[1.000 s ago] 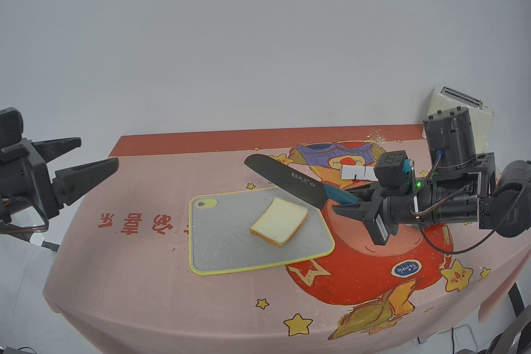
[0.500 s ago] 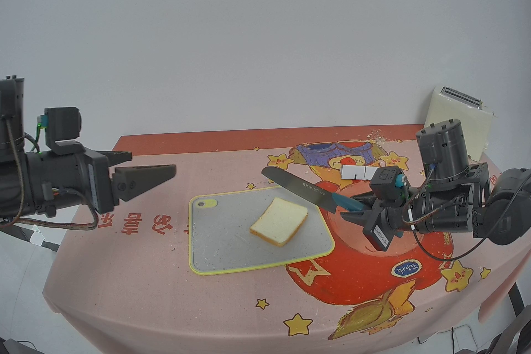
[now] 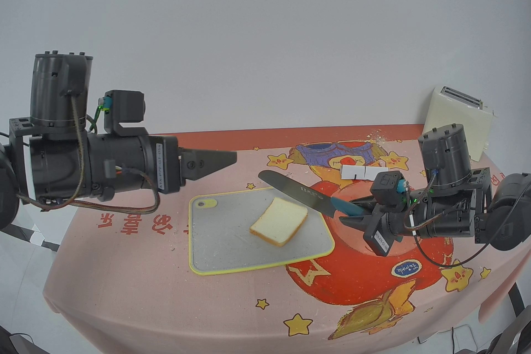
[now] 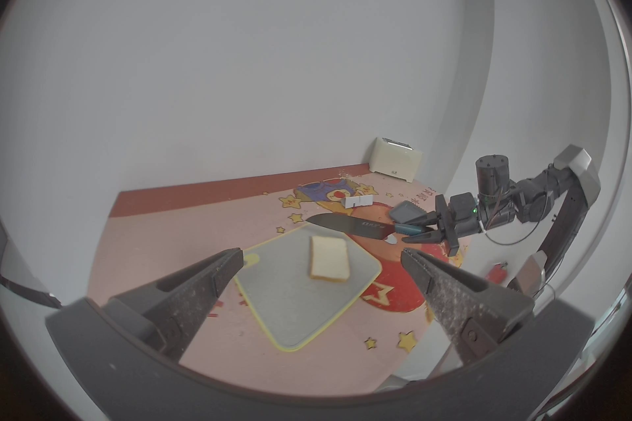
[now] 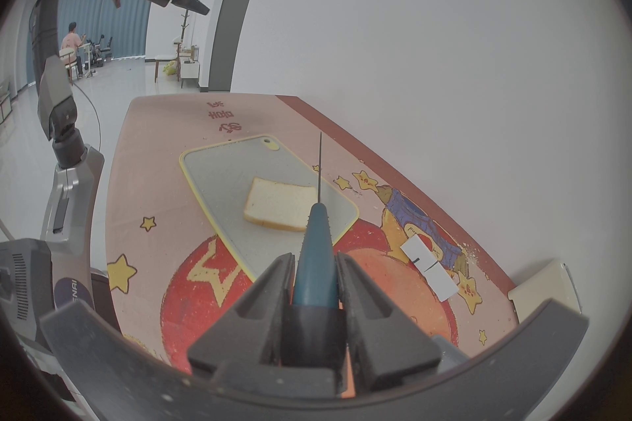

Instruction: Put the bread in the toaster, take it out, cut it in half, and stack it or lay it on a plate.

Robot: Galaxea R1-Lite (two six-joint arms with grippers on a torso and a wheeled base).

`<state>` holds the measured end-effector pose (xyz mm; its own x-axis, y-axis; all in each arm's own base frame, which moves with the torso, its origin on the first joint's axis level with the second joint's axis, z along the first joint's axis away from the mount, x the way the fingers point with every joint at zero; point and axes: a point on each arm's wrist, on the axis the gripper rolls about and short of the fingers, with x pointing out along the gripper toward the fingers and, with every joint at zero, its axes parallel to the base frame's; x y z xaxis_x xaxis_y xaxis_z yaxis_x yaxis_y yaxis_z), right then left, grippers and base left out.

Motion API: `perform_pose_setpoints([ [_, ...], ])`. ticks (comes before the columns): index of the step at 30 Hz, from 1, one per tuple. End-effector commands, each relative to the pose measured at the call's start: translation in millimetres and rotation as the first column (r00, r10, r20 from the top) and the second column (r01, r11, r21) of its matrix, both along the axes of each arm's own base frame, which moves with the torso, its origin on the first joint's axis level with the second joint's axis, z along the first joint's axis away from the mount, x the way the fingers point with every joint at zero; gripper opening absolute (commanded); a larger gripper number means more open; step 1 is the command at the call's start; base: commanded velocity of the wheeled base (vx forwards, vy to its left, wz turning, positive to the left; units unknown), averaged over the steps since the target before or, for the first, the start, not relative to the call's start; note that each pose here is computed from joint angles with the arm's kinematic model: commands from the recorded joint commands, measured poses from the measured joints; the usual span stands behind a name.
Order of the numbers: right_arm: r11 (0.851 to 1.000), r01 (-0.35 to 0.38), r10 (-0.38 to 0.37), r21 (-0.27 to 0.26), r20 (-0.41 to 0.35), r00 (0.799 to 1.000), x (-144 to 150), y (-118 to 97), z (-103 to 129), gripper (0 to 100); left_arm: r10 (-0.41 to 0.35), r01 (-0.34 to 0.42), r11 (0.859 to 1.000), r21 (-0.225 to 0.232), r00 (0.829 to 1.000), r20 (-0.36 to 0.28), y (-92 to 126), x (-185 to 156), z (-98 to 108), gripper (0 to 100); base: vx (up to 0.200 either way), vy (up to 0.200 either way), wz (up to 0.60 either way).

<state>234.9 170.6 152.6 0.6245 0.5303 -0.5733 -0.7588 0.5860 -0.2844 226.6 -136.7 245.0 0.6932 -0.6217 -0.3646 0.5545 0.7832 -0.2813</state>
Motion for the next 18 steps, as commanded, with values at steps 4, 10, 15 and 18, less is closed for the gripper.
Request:
perform_pose_setpoints([
  [4, 0.994, -0.019, 0.031, 0.104, -0.111, 0.993, -3.4, 10.3, -3.5, 0, -0.012, 0.013, 1.000, 0.010, 1.000, -0.021, -17.8, 23.7, -21.4, 100, 0.000, 0.000, 0.00],
  [10, 0.994, -0.002, 0.021, 0.114, -0.165, 0.986, -6.8, 15.1, -11.9, 0, -0.016, 0.016, 1.000, 0.011, 1.000, -0.022, -26.2, 37.6, -34.0, 100, 0.000, 0.000, 0.00],
  [15, 0.990, 0.016, 0.011, 0.139, -0.189, 0.982, -8.8, 18.7, -10.8, 0, -0.029, 0.029, 0.999, -0.022, 0.999, 0.028, -34.6, 49.3, -39.0, 100, 0.000, 0.000, 0.00],
  [18, 0.989, 0.023, 0.007, 0.149, -0.201, 0.980, -11.1, 21.4, -10.8, 0, -0.025, 0.028, 0.999, -0.042, 0.998, 0.064, -38.1, 56.2, -41.9, 100, 0.000, 0.000, 0.00],
])
